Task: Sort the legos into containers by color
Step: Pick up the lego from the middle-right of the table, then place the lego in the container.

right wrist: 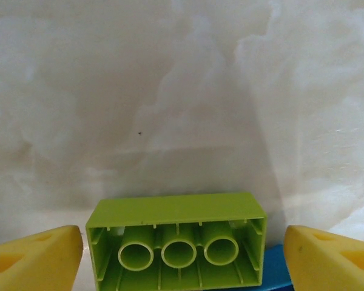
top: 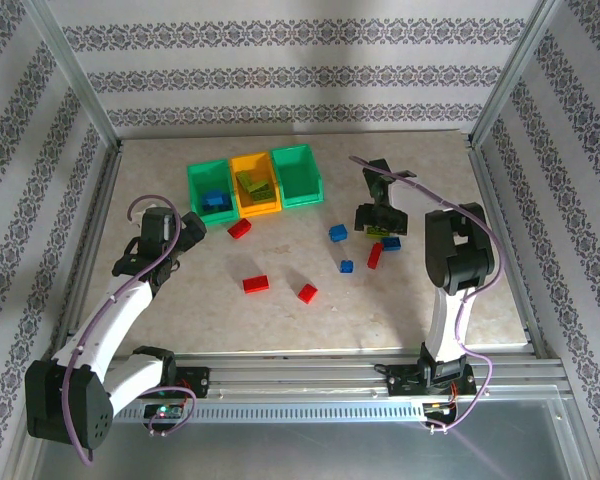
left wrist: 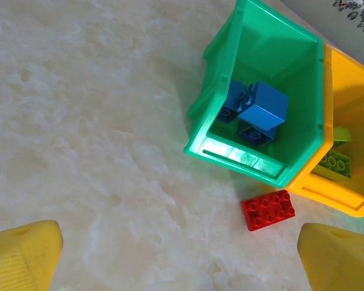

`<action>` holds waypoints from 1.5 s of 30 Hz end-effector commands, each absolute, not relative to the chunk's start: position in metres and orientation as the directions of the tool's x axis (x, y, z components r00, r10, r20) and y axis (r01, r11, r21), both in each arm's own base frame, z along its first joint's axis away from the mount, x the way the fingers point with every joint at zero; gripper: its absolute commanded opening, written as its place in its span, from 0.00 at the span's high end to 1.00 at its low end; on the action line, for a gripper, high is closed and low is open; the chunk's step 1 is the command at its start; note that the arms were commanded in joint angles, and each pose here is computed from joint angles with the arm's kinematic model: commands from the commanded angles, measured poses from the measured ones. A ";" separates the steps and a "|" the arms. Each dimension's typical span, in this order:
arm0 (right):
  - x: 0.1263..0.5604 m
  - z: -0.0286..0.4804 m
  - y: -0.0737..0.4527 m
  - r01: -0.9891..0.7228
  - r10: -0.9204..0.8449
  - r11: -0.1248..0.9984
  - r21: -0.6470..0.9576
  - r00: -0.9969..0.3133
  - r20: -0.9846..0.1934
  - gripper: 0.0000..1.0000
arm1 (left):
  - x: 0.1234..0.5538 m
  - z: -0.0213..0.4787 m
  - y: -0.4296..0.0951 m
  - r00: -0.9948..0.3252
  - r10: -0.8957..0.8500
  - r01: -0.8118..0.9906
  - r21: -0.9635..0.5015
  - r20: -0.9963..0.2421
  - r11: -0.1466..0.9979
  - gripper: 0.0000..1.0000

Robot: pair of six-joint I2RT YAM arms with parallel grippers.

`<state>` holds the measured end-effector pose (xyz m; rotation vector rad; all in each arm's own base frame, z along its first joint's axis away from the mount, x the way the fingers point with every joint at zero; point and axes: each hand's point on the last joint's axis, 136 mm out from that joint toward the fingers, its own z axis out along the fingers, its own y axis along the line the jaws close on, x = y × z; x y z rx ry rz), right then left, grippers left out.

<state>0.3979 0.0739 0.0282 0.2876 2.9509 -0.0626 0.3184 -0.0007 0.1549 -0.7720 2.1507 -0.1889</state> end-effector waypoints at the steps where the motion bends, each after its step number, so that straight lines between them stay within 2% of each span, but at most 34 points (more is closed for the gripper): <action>1: 0.401 0.022 0.075 0.188 0.184 0.982 -0.011 -0.969 -0.162 0.17 | 0.318 0.151 0.002 -0.464 -0.598 -0.472 -0.389 -0.653 0.791 0.00; 6: 0.400 0.013 0.077 0.183 0.180 0.983 -0.006 -0.973 -0.146 0.23 | 0.316 0.152 0.004 -0.458 -0.597 -0.475 -0.387 -0.658 0.791 0.00; 14: 0.399 0.013 0.082 0.164 0.160 0.986 -0.020 -0.976 -0.147 0.39 | 0.315 0.153 0.005 -0.457 -0.593 -0.476 -0.381 -0.663 0.793 0.00; 20: 0.402 0.030 0.093 0.135 0.127 0.991 -0.026 -0.973 -0.193 0.50 | 0.315 0.153 0.006 -0.456 -0.590 -0.477 -0.377 -0.666 0.794 0.00; 24: 0.408 0.054 0.111 0.100 0.091 0.995 -0.023 -0.963 -0.255 0.53 | 0.314 0.152 0.005 -0.458 -0.591 -0.477 -0.377 -0.664 0.794 0.00; 37: 0.453 0.157 0.262 -0.169 -0.115 0.985 0.047 -0.826 -0.552 0.54 | 0.317 0.150 -0.001 -0.471 -0.593 -0.455 -0.396 -0.653 0.797 0.00; 45: 0.482 0.185 0.345 -0.311 -0.209 0.950 0.031 -0.706 -0.676 0.55 | 0.315 0.149 -0.002 -0.483 -0.587 -0.450 -0.390 -0.650 0.803 0.00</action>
